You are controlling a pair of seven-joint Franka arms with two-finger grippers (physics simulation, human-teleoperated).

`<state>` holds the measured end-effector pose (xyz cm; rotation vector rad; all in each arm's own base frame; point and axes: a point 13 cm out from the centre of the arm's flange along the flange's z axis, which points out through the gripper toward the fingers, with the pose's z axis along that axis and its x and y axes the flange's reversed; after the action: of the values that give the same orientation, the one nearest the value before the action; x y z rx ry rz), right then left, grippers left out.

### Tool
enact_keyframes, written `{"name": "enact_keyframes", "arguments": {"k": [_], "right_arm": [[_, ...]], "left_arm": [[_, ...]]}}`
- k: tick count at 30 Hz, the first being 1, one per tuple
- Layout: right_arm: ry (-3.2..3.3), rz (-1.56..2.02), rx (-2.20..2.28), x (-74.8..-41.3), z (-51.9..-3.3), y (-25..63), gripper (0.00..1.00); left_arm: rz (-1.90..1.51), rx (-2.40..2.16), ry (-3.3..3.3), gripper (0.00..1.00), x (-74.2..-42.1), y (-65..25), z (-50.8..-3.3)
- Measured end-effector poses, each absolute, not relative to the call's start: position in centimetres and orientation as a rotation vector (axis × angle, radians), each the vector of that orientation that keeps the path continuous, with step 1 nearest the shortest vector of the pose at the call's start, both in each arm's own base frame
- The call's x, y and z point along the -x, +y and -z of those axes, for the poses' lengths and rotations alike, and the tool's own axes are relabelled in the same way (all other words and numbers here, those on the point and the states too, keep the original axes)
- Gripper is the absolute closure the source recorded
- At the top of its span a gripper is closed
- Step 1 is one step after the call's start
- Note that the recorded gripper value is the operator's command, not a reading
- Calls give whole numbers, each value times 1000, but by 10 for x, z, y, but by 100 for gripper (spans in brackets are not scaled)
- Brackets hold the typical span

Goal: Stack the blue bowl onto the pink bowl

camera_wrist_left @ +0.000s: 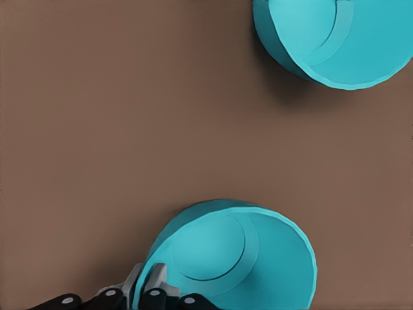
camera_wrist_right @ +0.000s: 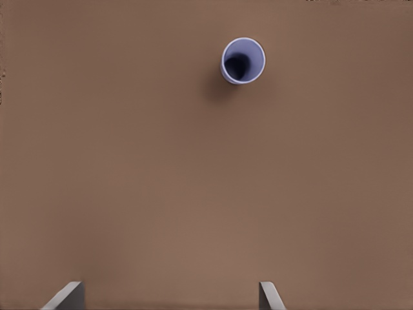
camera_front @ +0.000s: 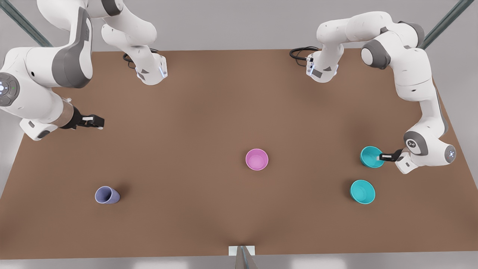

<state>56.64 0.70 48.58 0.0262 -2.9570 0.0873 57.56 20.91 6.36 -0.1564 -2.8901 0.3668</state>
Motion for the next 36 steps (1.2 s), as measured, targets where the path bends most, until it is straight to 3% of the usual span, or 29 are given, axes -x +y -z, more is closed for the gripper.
{"name": "enact_keyframes", "arguments": {"k": [4,8,12,16,28,36], "right_arm": [[-2955,-78,-81,-568,-484,7,0],[-2955,-69,-125,-570,-483,8,0],[-2952,-65,-161,-570,-482,8,0],[-2947,-61,-190,-571,-480,8,0],[-2937,-56,-245,-572,-477,8,0],[-2935,-52,-267,-572,-477,9,0]], "left_arm": [[-357,329,-2972,79,-613,164,-142],[-380,728,-2917,79,-634,-43,-217],[-324,1002,-2832,79,-632,-254,-214],[-253,981,-2893,79,-647,-382,-187],[-201,320,-2837,79,-600,-396,-135],[-139,69,-2824,79,-596,-387,-126]]}}
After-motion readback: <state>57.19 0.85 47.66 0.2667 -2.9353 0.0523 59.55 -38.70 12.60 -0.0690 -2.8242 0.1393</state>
